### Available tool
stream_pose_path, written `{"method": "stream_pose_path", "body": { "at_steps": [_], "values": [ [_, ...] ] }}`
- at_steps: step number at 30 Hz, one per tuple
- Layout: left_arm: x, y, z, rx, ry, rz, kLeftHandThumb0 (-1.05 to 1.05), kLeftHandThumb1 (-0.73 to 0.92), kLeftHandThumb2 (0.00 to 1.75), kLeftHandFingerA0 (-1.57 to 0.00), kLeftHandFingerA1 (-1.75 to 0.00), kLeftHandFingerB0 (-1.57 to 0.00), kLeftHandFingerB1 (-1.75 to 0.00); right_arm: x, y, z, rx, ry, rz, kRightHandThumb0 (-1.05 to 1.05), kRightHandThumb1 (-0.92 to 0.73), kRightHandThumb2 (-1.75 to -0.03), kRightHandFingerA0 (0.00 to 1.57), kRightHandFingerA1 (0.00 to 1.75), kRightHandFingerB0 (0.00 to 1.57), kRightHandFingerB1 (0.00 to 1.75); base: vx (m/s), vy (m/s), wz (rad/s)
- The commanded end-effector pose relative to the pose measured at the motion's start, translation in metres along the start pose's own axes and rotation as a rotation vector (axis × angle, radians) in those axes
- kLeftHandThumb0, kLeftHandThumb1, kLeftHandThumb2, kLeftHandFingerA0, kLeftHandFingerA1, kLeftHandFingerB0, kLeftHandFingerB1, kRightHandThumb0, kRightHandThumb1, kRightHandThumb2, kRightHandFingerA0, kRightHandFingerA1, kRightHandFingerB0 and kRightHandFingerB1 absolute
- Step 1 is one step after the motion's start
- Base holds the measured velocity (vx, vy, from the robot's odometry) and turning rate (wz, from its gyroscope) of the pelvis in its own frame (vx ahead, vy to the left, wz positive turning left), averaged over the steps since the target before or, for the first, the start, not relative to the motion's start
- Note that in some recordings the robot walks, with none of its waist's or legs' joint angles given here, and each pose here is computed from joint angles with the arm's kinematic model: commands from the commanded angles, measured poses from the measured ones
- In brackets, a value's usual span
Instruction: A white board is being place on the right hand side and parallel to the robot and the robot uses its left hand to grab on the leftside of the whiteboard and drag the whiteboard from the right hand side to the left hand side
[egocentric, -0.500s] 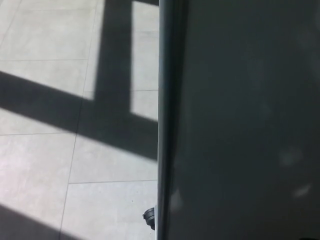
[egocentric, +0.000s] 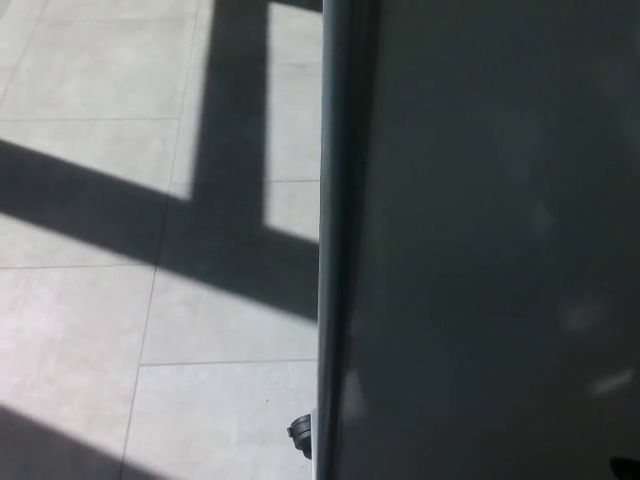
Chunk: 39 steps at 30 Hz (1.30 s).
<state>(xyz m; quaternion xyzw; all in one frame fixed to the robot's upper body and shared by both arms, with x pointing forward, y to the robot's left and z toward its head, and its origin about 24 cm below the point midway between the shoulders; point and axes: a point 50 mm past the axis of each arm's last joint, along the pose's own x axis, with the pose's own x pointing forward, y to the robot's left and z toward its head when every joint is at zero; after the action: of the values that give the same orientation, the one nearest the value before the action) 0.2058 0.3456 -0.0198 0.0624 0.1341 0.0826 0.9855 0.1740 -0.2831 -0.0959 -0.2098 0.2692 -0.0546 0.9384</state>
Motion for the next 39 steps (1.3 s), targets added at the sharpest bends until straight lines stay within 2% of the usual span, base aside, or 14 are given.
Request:
{"method": "stream_pose_path", "body": {
  "at_steps": [1,5,6,7,14,15,18,26,27,30,31,35,36,39],
  "values": [
    [0.03,-0.043,0.077,0.086,-0.258,-0.259,-0.36,0.37,0.95,-0.01,-0.47,0.0,-0.46,-0.001,-0.008,0.005,-0.012,-0.062,-0.037,-0.58,-0.81,-0.66,0.56,0.47,0.35,0.39,0.0,0.0,0.0],
    [0.037,-0.072,0.103,0.117,-0.311,-0.44,-0.74,0.47,0.81,0.0,-0.35,-0.1,-0.33,-0.004,-0.006,0.0,0.012,-0.053,-0.033,-0.54,-0.83,-0.64,0.54,0.45,0.35,0.38,0.0,0.0,0.0],
    [0.037,-0.079,0.108,0.151,-0.324,-0.457,-0.36,0.28,0.89,0.0,-0.48,0.0,-0.47,-0.005,-0.005,-0.001,0.008,-0.054,-0.029,-0.54,-0.84,-0.64,0.55,0.45,0.35,0.38,0.0,0.0,0.0],
    [0.037,-0.084,0.112,0.173,-0.336,-0.476,-0.82,0.52,0.83,-0.04,-0.36,-0.01,-0.32,-0.005,-0.005,-0.001,0.004,-0.056,-0.025,-0.57,-0.83,-0.64,0.56,0.46,0.36,0.39,0.0,0.0,0.0],
    [0.044,-0.126,0.146,0.242,-0.388,-0.607,-0.7,0.58,0.58,-0.09,-0.27,-0.11,-0.25,-0.002,-0.004,0.003,-0.008,-0.064,-0.03,-0.6,-0.81,-0.67,0.57,0.47,0.34,0.39,0.0,0.0,0.0],
    [0.045,-0.141,0.153,0.256,-0.414,-0.65,-0.7,0.47,0.8,-0.04,-0.34,-0.09,-0.28,-0.004,-0.005,0.002,0.015,-0.068,-0.028,-0.54,-0.83,-0.64,0.55,0.47,0.36,0.4,0.0,0.0,0.0],
    [0.045,-0.162,0.162,0.247,-0.432,-0.699,-0.68,0.58,0.6,-0.1,-0.25,-0.12,-0.22,-0.005,-0.006,0.0,0.013,-0.066,-0.026,-0.54,-0.84,-0.65,0.53,0.46,0.34,0.39,0.0,0.0,0.0],
    [0.048,-0.204,0.19,0.234,-0.503,-0.755,-0.73,0.49,0.88,0.0,-0.21,-0.06,-0.22,-0.001,-0.003,0.008,0.006,-0.092,-0.027,-0.59,-0.81,-0.66,0.56,0.48,0.35,0.4,0.0,0.0,0.0],
    [0.049,-0.208,0.192,0.224,-0.5,-0.764,-0.74,0.49,0.88,-0.01,-0.2,-0.05,-0.2,-0.001,-0.003,0.008,0.011,-0.097,-0.028,-0.47,-0.63,-1.06,0.55,0.66,0.24,0.52,0.0,0.0,0.0],
    [0.053,-0.216,0.199,0.164,-0.494,-0.778,-0.77,0.48,0.88,-0.02,-0.22,-0.08,-0.18,0.001,-0.003,0.01,0.029,-0.1,-0.029,-0.46,-0.62,-1.05,0.55,0.66,0.25,0.52,0.0,0.0,0.0],
    [0.052,-0.218,0.199,0.147,-0.49,-0.781,-0.82,0.59,0.57,-0.04,-0.27,-0.02,-0.25,0.0,-0.002,0.009,0.024,-0.096,-0.026,-0.46,-0.63,-1.06,0.54,0.65,0.24,0.51,0.0,0.0,0.0],
    [0.049,-0.224,0.202,0.08,-0.49,-0.794,-0.77,0.49,0.88,-0.04,-0.26,-0.12,-0.23,-0.003,0.001,0.006,0.017,-0.105,-0.014,-0.45,-0.63,-1.05,0.55,0.66,0.25,0.52,0.0,0.0,0.0],
    [0.049,-0.225,0.204,0.071,-0.493,-0.791,-0.76,0.48,0.89,0.0,-0.23,-0.16,-0.23,-0.003,0.002,0.007,0.011,-0.11,-0.012,-0.56,-0.8,-0.65,0.61,0.5,0.38,0.41,0.0,0.0,0.0],
    [0.049,-0.228,0.21,0.048,-0.499,-0.797,-0.77,0.6,0.58,-0.03,-0.26,-0.07,-0.25,-0.002,0.002,0.009,-0.022,-0.112,-0.015,-0.59,-0.8,-0.67,0.62,0.49,0.38,0.4,0.0,0.0,0.0]
  ]
}}
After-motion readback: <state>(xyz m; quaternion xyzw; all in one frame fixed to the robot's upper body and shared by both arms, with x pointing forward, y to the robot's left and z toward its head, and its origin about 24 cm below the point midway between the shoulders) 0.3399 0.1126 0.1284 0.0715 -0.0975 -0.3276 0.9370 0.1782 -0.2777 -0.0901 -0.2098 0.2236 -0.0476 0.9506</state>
